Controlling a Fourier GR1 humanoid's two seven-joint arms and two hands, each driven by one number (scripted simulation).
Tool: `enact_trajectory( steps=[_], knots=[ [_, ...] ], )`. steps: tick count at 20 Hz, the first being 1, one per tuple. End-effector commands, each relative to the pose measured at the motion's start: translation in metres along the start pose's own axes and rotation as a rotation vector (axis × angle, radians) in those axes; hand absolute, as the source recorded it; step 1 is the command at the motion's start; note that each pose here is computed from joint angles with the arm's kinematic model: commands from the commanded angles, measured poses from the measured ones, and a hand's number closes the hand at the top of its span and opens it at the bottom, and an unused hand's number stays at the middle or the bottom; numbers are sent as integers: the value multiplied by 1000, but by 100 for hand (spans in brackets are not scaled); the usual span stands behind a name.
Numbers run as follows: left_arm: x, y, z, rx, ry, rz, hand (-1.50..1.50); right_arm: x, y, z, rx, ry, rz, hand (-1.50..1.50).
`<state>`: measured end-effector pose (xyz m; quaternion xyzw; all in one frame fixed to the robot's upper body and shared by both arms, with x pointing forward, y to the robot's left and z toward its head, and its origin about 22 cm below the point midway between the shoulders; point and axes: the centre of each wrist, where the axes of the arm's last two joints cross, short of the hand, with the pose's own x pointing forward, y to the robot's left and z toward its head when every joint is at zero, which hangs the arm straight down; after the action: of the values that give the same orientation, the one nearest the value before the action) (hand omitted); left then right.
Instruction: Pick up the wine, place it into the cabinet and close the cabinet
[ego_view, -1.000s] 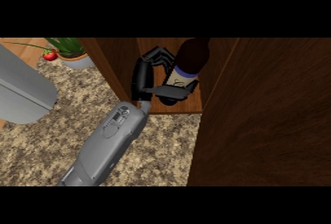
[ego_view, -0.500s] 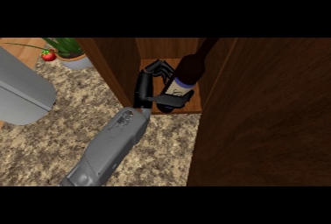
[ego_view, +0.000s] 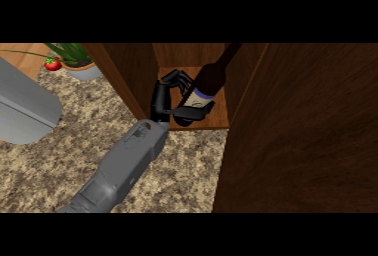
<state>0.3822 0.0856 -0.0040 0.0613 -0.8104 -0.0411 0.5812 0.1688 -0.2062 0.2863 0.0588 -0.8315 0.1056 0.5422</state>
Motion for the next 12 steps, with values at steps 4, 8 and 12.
enact_trajectory(
  steps=[4,8,12],
  knots=[
    [-4,10,-15,76,15,59,150,0,7,15,42,-30,-44,-150],
    [-6,15,-21,89,37,110,150,1,2,17,15,-29,-52,-150],
    [-7,16,-26,94,61,97,150,4,-1,5,57,-18,-41,-150]
  ],
)
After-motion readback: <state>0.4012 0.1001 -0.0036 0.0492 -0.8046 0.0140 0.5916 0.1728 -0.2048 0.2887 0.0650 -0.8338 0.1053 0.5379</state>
